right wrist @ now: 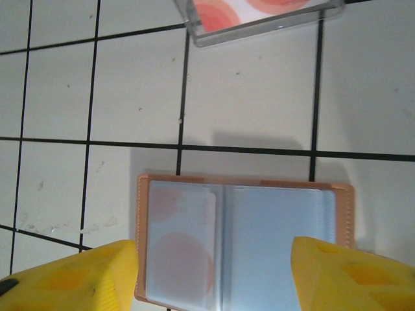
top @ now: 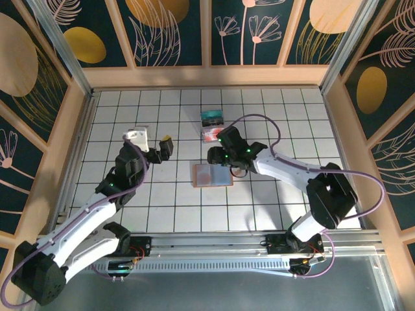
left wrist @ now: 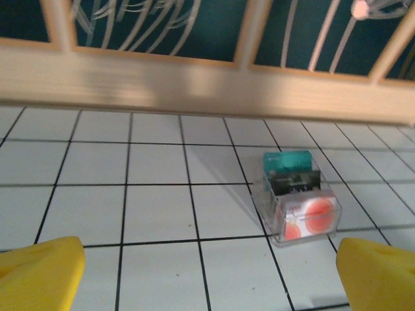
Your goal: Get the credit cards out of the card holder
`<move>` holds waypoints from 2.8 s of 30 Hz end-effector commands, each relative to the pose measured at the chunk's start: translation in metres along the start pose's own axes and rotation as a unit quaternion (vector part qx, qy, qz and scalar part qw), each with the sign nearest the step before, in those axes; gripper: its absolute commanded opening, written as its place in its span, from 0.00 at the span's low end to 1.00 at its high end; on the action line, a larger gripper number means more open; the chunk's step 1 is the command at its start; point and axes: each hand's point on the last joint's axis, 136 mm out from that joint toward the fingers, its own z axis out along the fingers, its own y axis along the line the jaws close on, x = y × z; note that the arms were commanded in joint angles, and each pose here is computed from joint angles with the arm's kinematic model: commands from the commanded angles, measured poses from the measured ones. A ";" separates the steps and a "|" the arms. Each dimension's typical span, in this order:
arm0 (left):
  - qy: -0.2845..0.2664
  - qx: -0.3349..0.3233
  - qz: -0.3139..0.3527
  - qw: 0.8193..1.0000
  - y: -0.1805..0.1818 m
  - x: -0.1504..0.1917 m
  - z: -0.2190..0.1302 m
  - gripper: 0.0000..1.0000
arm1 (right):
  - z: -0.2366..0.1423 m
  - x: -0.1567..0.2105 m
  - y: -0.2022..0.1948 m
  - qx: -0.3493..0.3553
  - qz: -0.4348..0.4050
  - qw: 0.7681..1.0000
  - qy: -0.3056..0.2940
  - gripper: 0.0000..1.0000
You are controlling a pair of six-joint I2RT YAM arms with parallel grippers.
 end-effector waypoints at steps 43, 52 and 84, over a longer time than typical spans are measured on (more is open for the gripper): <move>-0.010 -0.163 -0.158 0.974 0.071 0.043 -0.016 0.99 | 0.075 0.093 0.020 0.117 -0.156 0.973 0.122 0.54; -0.010 -0.161 -0.154 0.975 0.070 0.040 -0.017 0.99 | 0.071 0.094 0.043 0.048 -0.162 0.978 0.123 0.34; -0.024 -0.166 -0.133 0.977 0.066 0.016 -0.018 0.99 | 0.033 0.048 -0.008 0.175 -0.132 0.975 0.038 0.39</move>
